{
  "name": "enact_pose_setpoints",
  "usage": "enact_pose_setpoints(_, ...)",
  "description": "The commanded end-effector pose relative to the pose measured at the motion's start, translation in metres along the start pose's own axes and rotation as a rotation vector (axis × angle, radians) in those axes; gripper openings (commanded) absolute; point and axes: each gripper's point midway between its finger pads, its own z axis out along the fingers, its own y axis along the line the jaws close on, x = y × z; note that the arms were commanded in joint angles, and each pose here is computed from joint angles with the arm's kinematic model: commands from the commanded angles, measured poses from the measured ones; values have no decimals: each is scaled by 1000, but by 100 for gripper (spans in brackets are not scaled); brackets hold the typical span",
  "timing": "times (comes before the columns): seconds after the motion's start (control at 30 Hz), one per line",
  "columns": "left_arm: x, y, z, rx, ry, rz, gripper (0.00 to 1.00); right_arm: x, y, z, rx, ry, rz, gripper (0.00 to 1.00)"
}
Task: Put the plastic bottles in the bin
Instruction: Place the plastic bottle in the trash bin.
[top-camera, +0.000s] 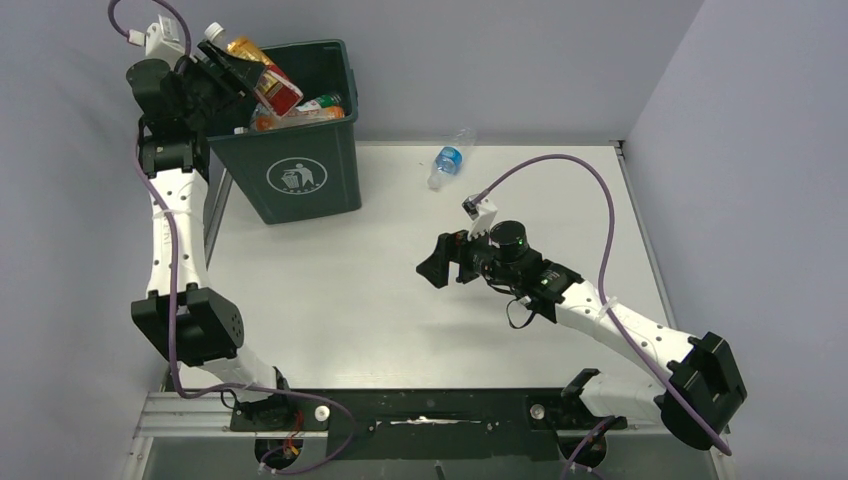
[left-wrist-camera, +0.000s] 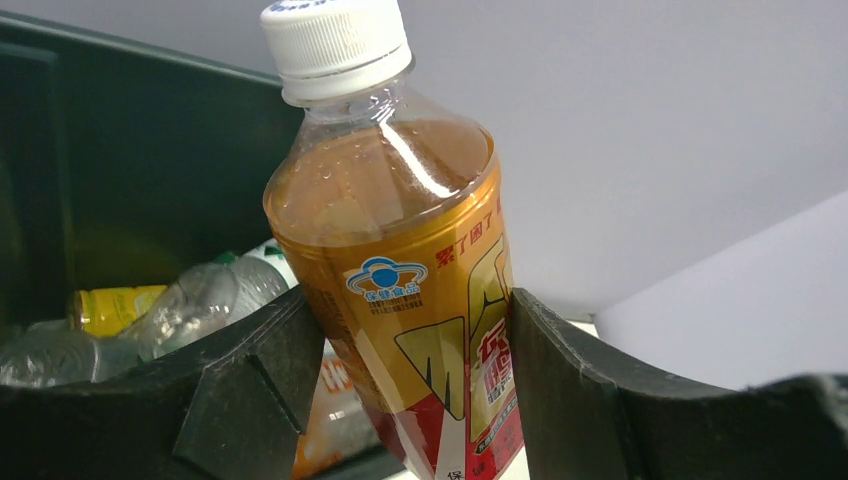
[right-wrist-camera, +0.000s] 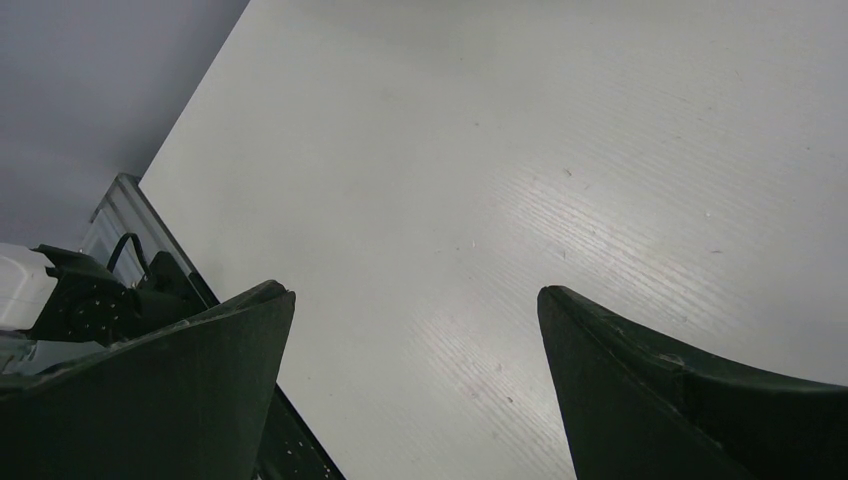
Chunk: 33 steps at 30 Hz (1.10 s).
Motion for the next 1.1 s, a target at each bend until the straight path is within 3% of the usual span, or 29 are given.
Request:
enact_pose_setpoints(0.0,-43,-15,13,96,-148,31,52,-13,7,-5,-14,-58,-8,98)
enact_pose_setpoints(0.3,-38,16,42,58,-170,54,55,-13,4,-4,-2,-53,-3,98)
enact_pose_setpoints(0.6,-38,33,57,-8,-138,117,84,-13,-7,3,52,-41,10,98)
enact_pose_setpoints(1.07,-58,-8,12,-7,-148,132,85,-51,-64,22,196,-48,88,98)
